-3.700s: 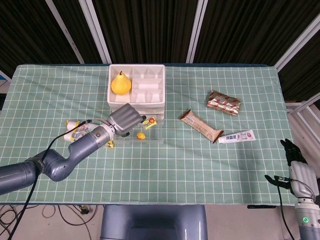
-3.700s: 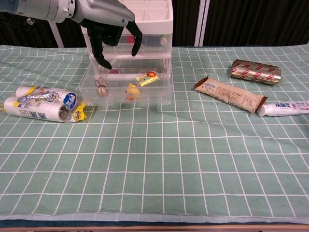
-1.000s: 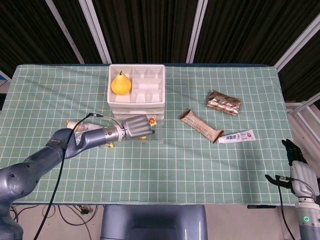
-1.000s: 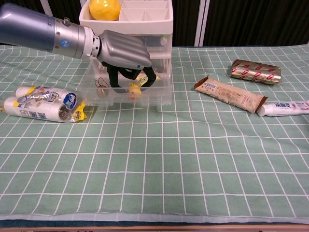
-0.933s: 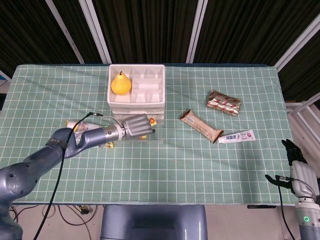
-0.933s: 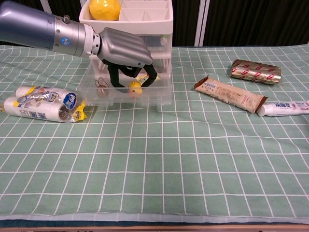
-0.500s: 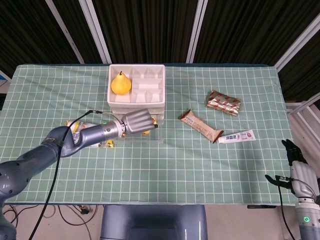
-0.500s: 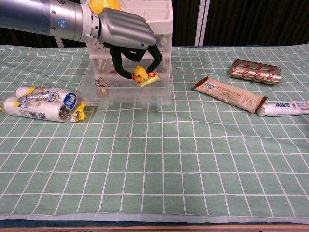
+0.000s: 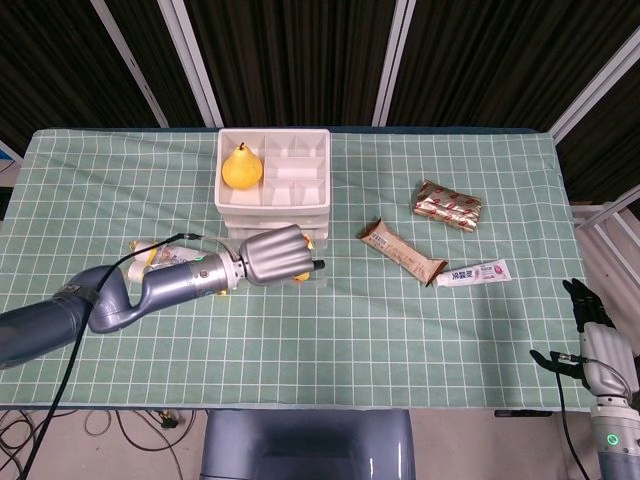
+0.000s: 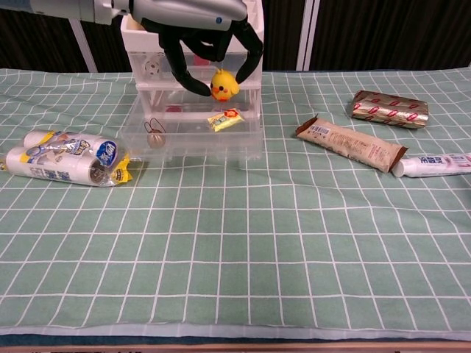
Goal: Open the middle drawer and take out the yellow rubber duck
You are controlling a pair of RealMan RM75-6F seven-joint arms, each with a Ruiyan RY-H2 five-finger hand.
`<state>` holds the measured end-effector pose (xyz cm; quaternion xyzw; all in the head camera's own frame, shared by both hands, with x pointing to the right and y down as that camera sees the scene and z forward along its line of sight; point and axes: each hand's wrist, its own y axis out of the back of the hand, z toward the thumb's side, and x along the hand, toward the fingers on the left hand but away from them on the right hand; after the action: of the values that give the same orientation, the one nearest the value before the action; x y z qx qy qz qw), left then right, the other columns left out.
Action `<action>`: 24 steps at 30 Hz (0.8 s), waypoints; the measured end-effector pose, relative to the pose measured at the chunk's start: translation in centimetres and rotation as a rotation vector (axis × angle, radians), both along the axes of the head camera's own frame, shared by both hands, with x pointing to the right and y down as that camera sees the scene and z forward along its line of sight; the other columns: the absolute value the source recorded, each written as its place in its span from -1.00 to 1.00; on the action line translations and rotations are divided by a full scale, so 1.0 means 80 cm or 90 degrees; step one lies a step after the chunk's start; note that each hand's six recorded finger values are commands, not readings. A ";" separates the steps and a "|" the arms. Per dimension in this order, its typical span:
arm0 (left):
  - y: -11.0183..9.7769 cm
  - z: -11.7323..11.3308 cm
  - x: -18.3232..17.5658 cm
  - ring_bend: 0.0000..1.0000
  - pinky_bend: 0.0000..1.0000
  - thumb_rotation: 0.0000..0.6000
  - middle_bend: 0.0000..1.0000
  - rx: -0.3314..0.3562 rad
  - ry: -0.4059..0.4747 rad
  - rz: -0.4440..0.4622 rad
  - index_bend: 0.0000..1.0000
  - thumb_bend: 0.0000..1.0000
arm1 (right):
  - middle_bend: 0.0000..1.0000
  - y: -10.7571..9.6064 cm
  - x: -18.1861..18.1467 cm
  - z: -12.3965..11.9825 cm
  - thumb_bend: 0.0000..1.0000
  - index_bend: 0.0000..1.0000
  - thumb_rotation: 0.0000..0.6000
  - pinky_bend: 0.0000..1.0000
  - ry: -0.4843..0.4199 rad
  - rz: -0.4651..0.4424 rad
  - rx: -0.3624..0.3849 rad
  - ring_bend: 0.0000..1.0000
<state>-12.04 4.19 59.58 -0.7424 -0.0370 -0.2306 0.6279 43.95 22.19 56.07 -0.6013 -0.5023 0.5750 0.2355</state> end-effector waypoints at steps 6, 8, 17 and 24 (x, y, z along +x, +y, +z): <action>0.043 -0.026 -0.006 1.00 1.00 1.00 1.00 -0.020 0.009 0.029 0.14 -0.23 | -1.00 0.000 0.000 0.000 -0.87 -1.00 1.00 -0.56 0.003 0.001 0.002 -1.00; 0.061 -0.032 -0.010 1.00 1.00 1.00 1.00 -0.027 0.006 0.041 0.14 -0.23 | -1.00 0.000 0.001 0.000 -0.87 -1.00 1.00 -0.56 0.003 0.001 0.002 -1.00; 0.126 -0.007 -0.056 1.00 1.00 1.00 1.00 -0.070 -0.061 0.048 0.13 -0.23 | -1.00 0.000 0.002 0.000 -0.87 -1.00 1.00 -0.56 0.001 0.007 0.002 -1.00; 0.154 0.040 -0.093 1.00 1.00 1.00 1.00 -0.092 -0.122 0.032 0.13 -0.23 | -1.00 0.000 0.000 0.000 -0.87 -1.00 1.00 -0.56 -0.004 0.006 0.001 -1.00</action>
<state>-19.48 16.51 62.79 -0.7591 -0.1324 -0.2815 0.5718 43.99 22.21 56.06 -0.6005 -0.5062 0.5741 0.2314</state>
